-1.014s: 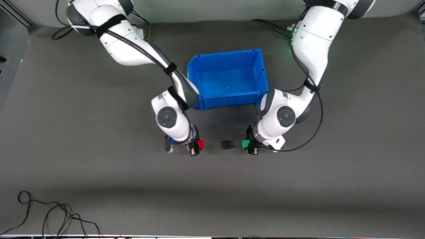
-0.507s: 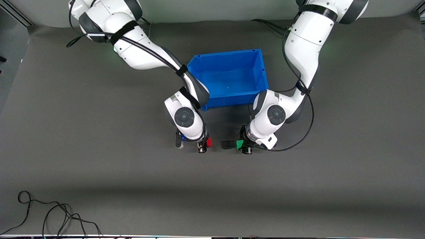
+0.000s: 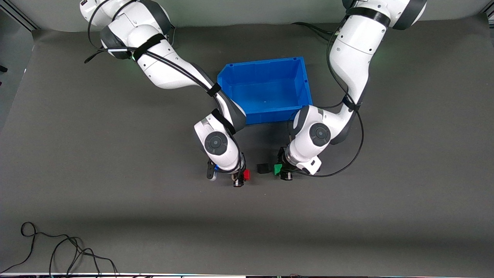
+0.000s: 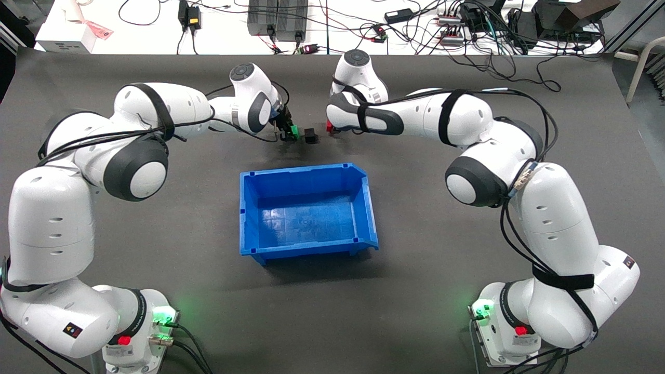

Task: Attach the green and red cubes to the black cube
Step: 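Press the red and green cubes against the black cube from both sides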

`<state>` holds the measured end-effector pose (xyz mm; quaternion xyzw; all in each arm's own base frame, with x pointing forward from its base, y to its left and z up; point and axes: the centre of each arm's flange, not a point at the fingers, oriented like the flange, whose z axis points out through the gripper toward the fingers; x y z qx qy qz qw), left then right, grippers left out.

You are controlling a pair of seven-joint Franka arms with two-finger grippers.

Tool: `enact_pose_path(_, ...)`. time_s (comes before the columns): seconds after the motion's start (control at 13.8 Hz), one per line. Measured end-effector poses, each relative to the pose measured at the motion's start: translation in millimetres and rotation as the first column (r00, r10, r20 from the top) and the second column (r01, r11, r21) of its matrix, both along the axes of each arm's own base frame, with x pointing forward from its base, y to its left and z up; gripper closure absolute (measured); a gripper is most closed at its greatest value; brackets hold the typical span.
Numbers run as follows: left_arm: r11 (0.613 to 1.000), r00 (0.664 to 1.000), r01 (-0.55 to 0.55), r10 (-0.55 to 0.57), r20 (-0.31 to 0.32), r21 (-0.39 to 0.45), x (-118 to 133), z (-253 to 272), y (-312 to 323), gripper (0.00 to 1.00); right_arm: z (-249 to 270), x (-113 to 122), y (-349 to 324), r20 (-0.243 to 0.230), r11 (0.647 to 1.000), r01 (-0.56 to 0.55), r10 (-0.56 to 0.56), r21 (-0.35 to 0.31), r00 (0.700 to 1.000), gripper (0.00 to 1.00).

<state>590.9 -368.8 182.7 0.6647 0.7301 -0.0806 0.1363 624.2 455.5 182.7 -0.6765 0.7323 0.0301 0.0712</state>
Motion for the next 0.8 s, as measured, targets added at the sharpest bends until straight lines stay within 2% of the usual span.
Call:
enact_pose_path(0.36, 1.000, 1.000, -0.017, 0.017, -0.008, -0.004, -6.0, -2.6, -12.9, 0.63, -8.8, -25.7, 29.6, -0.016, 0.999, -0.047, 0.046, -0.009, 0.999, 0.60)
enact_pose_path(0.8, 1.000, 1.000, -0.026, 0.026, -0.005, -0.014, -8.0, 2.1, -24.5, 0.63, -12.5, -29.2, 34.3, -0.019, 0.999, -0.045, 0.045, -0.010, 0.999, 0.60)
